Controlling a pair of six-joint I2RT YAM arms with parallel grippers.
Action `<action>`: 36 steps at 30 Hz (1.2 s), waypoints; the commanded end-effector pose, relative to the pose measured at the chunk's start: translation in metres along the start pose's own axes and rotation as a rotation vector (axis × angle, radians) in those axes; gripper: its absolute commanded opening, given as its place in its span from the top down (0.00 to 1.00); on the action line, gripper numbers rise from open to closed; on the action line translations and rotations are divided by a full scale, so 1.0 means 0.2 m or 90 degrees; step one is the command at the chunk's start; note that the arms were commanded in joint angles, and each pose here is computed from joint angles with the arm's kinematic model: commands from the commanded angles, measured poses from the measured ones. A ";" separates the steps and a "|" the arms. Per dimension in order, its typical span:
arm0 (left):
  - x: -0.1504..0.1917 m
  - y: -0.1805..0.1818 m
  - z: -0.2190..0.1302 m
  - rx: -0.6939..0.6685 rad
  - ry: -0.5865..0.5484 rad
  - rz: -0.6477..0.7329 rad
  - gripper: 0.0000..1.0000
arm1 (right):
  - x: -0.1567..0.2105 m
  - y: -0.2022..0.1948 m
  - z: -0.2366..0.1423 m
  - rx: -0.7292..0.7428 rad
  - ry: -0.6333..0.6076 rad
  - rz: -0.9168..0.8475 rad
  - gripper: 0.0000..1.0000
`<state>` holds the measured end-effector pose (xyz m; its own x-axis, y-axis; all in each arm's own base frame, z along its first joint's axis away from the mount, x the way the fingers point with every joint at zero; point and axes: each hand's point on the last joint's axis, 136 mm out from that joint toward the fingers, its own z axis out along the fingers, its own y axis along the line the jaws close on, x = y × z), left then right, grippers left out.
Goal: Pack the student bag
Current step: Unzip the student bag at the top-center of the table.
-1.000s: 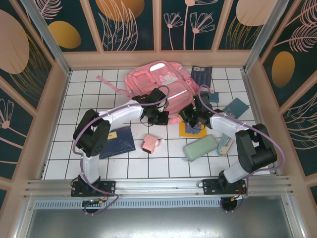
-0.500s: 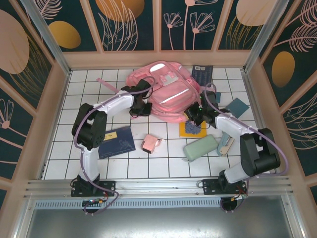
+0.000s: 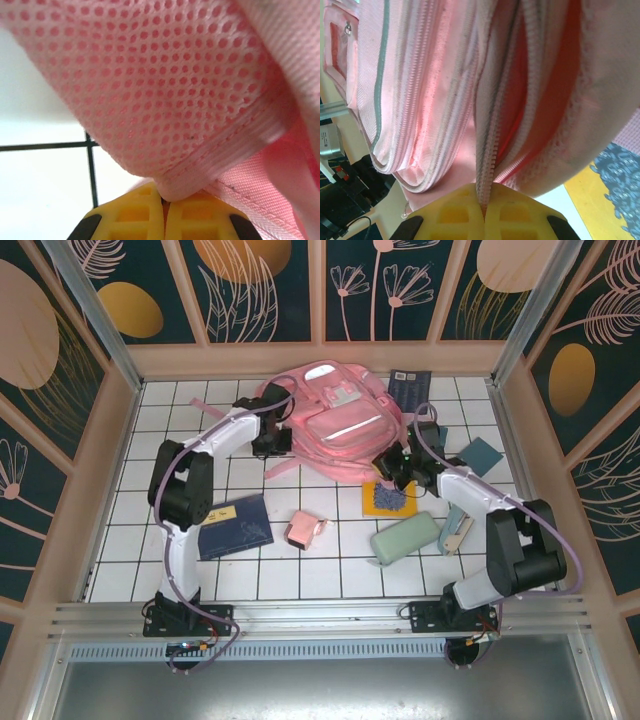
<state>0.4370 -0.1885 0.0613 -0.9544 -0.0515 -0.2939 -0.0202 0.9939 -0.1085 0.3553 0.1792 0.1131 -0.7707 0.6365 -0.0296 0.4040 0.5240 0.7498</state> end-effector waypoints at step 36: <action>0.09 0.34 -0.37 -0.035 -0.100 -0.146 0.38 | -0.56 0.45 0.36 0.080 -0.058 -0.322 0.39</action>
<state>0.3839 -0.0917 0.0887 -0.8827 -0.2818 -0.3760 -0.3036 0.9528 -0.0013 0.5171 0.2177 0.0986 -0.8864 0.3207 -0.3337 0.0703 0.8060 0.5878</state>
